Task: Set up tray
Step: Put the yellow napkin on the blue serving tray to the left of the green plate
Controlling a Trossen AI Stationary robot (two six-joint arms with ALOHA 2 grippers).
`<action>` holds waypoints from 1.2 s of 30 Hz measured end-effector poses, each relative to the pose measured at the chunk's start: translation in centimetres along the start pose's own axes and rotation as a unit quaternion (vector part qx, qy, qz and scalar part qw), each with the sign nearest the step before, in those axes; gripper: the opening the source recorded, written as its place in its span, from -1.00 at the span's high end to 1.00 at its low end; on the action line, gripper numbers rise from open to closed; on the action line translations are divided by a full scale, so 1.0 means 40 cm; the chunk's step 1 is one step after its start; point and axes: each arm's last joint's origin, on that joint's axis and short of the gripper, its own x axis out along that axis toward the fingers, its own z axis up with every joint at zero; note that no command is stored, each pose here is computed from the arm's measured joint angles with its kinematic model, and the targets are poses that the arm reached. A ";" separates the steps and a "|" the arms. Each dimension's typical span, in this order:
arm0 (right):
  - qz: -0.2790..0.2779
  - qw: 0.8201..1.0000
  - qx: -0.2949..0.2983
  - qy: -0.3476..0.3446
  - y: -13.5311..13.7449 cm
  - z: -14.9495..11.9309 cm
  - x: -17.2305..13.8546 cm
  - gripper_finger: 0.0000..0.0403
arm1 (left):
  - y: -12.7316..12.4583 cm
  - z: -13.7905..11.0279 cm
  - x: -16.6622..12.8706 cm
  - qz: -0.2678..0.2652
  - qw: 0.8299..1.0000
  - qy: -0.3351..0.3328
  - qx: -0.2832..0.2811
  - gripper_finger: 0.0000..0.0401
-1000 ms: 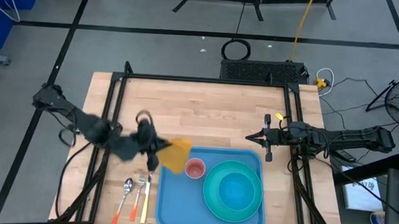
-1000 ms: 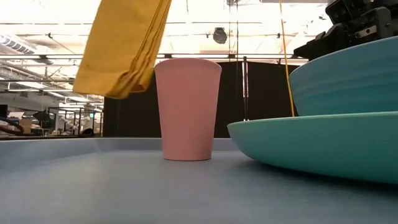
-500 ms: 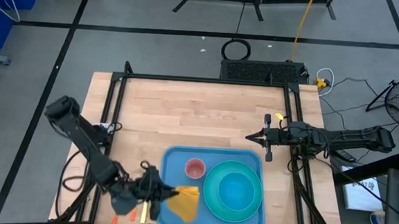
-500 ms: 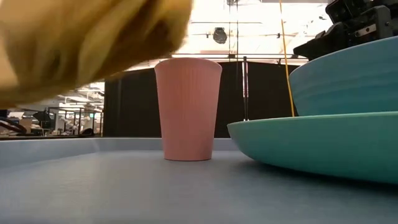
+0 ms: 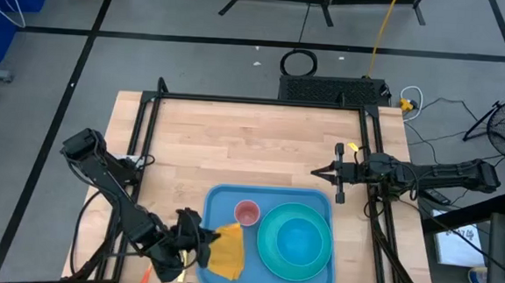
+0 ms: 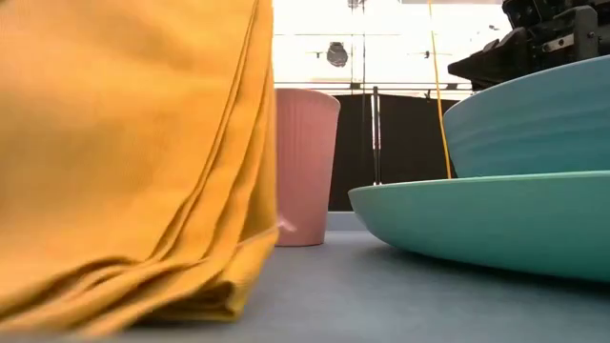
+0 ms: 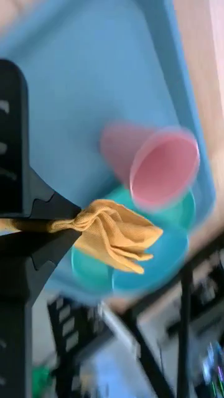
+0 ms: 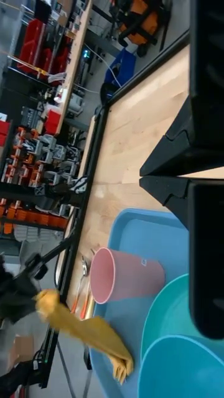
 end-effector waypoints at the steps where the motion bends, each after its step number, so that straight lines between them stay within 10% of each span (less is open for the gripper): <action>1: -0.001 1.000 -0.001 -0.002 0.000 0.001 0.000 1.00 | 0.011 0.001 0.006 0.018 1.000 0.006 -0.003 0.95; 13: -0.001 1.000 -0.008 -0.005 -0.001 0.002 0.000 1.00 | 0.094 0.024 0.087 0.176 0.980 0.080 0.037 0.95; 36: -0.002 1.000 -0.008 0.001 0.000 0.000 0.000 1.00 | 0.117 0.104 0.153 0.201 0.967 0.104 0.121 0.91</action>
